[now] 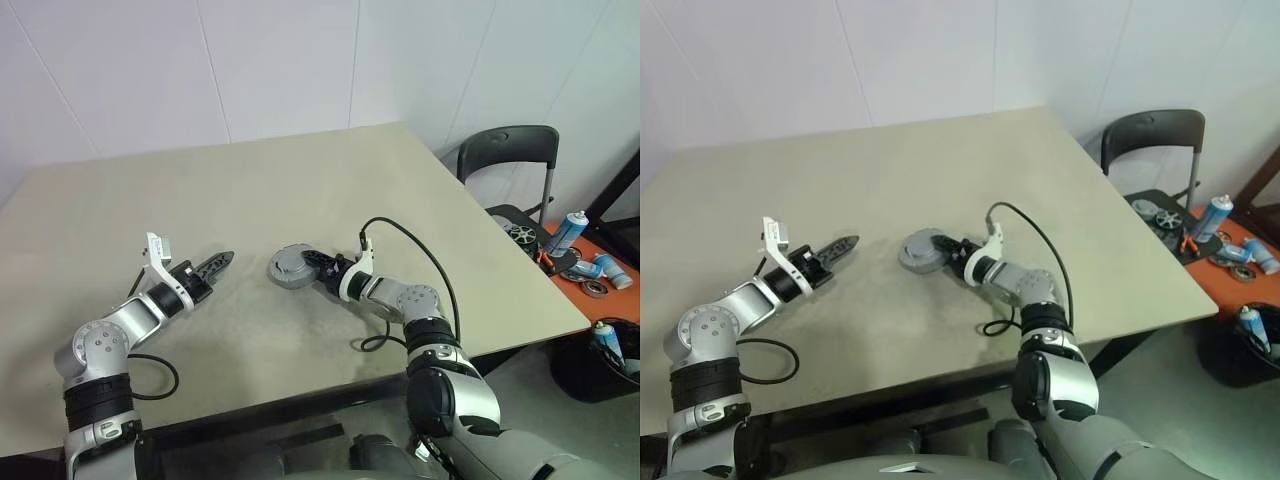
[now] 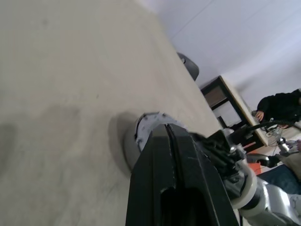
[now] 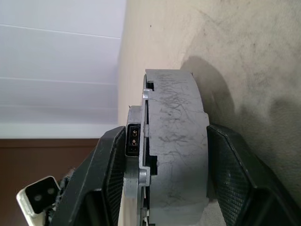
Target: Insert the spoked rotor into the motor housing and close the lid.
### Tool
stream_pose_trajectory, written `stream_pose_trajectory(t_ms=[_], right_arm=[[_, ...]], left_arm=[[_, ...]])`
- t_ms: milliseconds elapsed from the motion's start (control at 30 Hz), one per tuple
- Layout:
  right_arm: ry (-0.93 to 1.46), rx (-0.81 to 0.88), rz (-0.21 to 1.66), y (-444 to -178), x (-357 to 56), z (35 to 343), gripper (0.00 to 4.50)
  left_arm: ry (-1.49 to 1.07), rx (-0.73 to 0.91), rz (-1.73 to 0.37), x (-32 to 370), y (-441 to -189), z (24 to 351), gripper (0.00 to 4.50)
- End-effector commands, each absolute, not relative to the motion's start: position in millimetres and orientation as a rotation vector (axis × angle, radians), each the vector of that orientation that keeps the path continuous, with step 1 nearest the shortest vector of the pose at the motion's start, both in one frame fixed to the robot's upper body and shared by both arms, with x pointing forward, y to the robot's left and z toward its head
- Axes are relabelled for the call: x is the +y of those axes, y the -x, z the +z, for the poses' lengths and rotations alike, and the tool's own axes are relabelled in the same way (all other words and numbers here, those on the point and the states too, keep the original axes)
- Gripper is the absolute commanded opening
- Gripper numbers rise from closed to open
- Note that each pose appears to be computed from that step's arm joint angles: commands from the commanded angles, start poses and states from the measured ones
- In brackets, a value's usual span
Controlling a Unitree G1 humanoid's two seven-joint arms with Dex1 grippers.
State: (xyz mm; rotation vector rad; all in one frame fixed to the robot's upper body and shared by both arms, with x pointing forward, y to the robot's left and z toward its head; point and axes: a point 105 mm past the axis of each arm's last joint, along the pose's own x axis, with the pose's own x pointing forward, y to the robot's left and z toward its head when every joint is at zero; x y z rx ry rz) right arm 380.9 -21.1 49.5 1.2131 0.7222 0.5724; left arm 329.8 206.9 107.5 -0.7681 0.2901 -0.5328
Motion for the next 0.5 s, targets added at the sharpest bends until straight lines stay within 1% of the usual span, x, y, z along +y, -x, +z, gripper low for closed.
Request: stream_pose_trajectory(t_ms=[33,100,200,300,367,500], right_arm=[[-1.268,0.626,0.625,-395.6,-19.2,83.7,2.2],[-1.291,0.588,0.667,-398.9,-17.1,100.2,2.2],[-1.337,0.525,0.735,-401.3,-14.5,124.1,2.2],[-1.364,0.471,0.812,-399.4,-12.5,145.5,2.2],[-1.358,0.469,0.838,-396.7,-10.0,150.1,2.2],[-1.337,0.503,0.848,-392.8,-4.4,146.7,2.2]], left_arm=[[0.776,0.224,-0.539,213.4,-333.7,124.2,0.0],[0.801,0.22,-0.54,213.2,-332.9,124.7,0.0],[0.954,0.189,-0.556,215.4,-328.8,129.1,0.0],[1.006,0.21,-0.523,215.7,-321.9,118.9,0.0],[1.053,0.19,-0.517,216.4,-318.4,119.3,0.0],[1.087,0.159,-0.553,209.0,-312.6,126.6,0.0]])
